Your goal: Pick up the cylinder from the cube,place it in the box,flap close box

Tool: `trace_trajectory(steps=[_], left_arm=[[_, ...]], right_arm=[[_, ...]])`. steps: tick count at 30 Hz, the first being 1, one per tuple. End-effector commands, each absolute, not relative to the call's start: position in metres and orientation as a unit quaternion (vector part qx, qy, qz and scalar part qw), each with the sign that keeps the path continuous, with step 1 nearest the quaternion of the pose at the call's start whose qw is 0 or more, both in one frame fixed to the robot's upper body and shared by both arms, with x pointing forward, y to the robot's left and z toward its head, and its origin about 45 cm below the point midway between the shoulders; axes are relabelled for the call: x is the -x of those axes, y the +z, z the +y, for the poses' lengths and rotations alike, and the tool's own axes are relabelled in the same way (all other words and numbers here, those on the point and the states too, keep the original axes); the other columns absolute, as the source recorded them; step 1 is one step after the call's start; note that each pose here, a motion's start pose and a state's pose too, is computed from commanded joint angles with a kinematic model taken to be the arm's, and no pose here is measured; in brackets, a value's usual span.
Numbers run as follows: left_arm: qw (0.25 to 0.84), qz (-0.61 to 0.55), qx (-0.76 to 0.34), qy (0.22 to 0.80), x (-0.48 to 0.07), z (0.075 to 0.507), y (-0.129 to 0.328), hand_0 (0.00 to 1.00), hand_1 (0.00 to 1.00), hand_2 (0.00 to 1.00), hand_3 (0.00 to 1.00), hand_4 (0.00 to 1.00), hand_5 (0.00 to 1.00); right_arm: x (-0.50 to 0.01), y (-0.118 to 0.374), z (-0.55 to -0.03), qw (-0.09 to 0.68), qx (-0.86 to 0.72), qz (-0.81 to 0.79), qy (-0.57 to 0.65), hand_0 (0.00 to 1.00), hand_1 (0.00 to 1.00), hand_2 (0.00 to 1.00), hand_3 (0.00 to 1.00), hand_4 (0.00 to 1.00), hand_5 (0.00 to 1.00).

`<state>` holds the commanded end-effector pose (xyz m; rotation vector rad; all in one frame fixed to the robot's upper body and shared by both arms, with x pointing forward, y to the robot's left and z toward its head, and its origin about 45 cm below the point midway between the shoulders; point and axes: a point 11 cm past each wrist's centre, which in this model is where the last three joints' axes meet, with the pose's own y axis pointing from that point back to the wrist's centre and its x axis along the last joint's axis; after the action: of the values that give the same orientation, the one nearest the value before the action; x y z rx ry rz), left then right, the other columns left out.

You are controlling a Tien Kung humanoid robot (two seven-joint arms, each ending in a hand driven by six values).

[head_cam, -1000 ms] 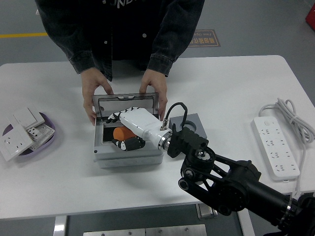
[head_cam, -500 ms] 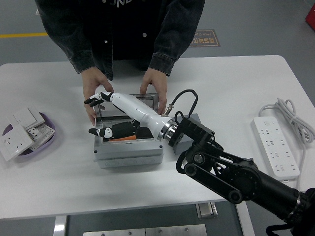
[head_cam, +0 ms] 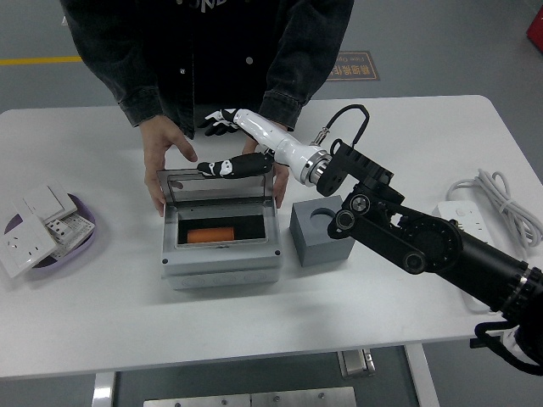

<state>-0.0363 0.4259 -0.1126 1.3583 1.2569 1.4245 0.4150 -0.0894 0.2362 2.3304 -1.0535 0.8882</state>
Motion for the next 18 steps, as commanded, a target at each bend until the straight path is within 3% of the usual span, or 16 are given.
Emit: trace_trajectory(steps=[18], left_arm=[[0.390, 0.495, -0.534, 0.564, 0.039, 0.427, -0.112, 0.636, 0.669, 0.657, 0.700, 0.750, 0.316]], right_arm=[[-0.363, 0.230, -0.093, 0.248, -0.841, -0.297, 0.380, 0.768, 0.664, 0.709, 0.745, 0.858, 0.368]])
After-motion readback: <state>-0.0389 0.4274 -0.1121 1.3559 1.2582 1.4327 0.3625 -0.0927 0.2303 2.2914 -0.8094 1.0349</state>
